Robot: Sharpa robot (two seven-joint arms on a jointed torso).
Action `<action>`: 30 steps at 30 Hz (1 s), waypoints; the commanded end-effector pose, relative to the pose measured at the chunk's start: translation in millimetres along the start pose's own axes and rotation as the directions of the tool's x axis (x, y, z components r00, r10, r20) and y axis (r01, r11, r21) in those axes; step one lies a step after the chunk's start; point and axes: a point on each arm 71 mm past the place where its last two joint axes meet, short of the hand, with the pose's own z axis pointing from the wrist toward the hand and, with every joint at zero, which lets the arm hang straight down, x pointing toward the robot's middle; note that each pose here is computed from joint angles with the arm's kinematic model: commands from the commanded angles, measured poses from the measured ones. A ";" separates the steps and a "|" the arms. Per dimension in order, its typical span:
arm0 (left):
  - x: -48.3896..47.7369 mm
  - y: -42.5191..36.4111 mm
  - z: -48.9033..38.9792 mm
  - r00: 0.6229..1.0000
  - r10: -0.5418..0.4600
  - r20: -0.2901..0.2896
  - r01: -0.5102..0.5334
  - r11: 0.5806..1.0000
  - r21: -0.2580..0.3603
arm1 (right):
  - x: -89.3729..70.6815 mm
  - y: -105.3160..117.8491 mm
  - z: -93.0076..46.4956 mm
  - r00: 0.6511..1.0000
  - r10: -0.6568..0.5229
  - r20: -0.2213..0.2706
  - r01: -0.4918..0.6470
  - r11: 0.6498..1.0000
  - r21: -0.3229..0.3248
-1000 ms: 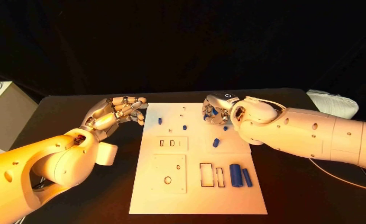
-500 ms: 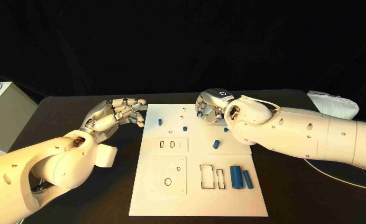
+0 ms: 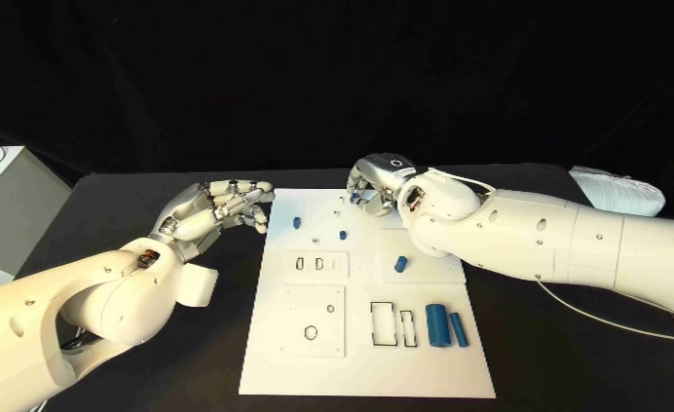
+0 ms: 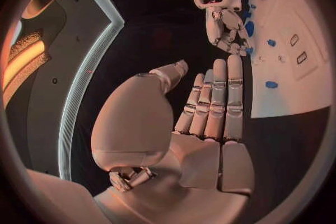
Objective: Assemble the parts on the task board
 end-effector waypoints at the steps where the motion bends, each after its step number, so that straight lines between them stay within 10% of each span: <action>1: 3.9 -1.7 0.9 1.000 -0.005 -0.028 0.006 1.000 0.008 | -0.6 1.9 2.9 1.000 -0.012 0.016 0.012 1.000 -0.006; 30: 2.9 -1.8 2.0 1.000 -0.005 -0.029 0.005 1.000 0.004 | 0.4 14.2 12.8 0.999 -0.009 0.041 0.009 1.000 -0.015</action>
